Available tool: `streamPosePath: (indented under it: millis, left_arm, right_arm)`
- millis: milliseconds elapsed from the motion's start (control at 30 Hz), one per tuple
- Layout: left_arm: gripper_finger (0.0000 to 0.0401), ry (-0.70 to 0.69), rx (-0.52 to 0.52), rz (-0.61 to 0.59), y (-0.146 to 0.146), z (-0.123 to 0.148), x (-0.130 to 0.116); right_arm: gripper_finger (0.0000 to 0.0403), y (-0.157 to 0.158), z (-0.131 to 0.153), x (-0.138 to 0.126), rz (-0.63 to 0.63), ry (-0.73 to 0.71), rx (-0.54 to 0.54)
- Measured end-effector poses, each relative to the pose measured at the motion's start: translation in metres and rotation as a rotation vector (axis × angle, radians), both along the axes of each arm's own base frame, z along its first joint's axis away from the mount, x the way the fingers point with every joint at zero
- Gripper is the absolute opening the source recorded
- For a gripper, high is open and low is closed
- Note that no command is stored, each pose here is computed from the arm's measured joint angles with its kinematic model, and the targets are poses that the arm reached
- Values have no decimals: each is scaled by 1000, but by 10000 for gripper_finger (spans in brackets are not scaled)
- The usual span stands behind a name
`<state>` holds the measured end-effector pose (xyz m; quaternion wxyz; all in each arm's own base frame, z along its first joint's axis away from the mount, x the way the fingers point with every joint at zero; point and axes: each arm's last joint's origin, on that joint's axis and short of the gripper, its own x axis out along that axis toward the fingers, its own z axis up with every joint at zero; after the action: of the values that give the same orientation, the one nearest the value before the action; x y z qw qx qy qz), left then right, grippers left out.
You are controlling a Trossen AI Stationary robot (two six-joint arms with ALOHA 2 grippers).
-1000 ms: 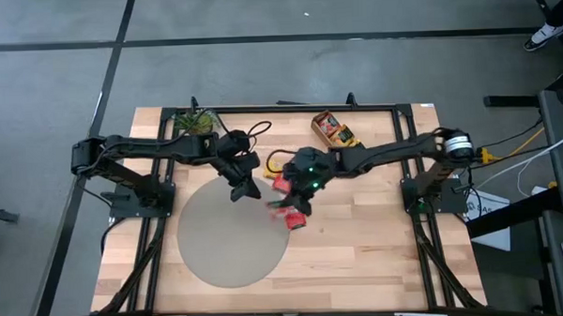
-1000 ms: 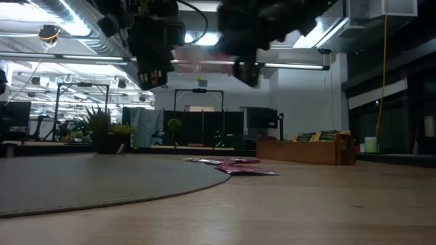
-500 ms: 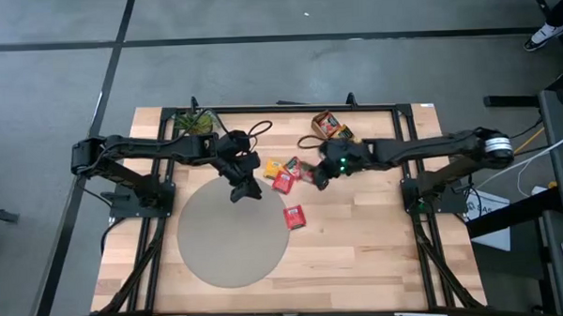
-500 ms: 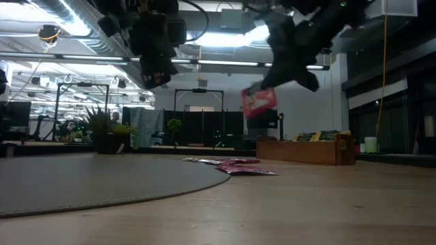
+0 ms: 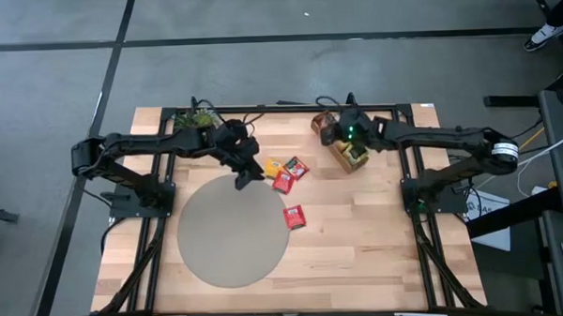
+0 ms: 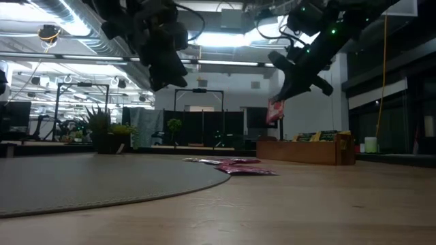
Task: Pick & Place Tea
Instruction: Put the red tea bag into the top section of the wooden organizer
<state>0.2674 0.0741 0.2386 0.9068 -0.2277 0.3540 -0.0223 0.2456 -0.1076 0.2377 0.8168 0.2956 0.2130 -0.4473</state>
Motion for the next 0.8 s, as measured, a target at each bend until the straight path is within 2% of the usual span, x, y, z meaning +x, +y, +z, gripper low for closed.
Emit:
streamPosePath:
  millis: [233, 400, 633, 800]
  left_arm:
    - [138, -15, 62, 2, 15, 0, -5]
    - [135, -11, 75, 2, 18, 0, -6]
    - [136, -11, 88, 16, 22, 0, -8]
    - [135, 9, 115, 88, 30, -1, -10]
  right_arm:
    - [2, -28, -1, -12, -82, 31, -27]
    - [2, -40, -12, -10, -54, 32, 31]
    - [2, -56, -32, -3, -52, 79, 23]
    - [2, -69, -41, -1, -53, 101, -3]
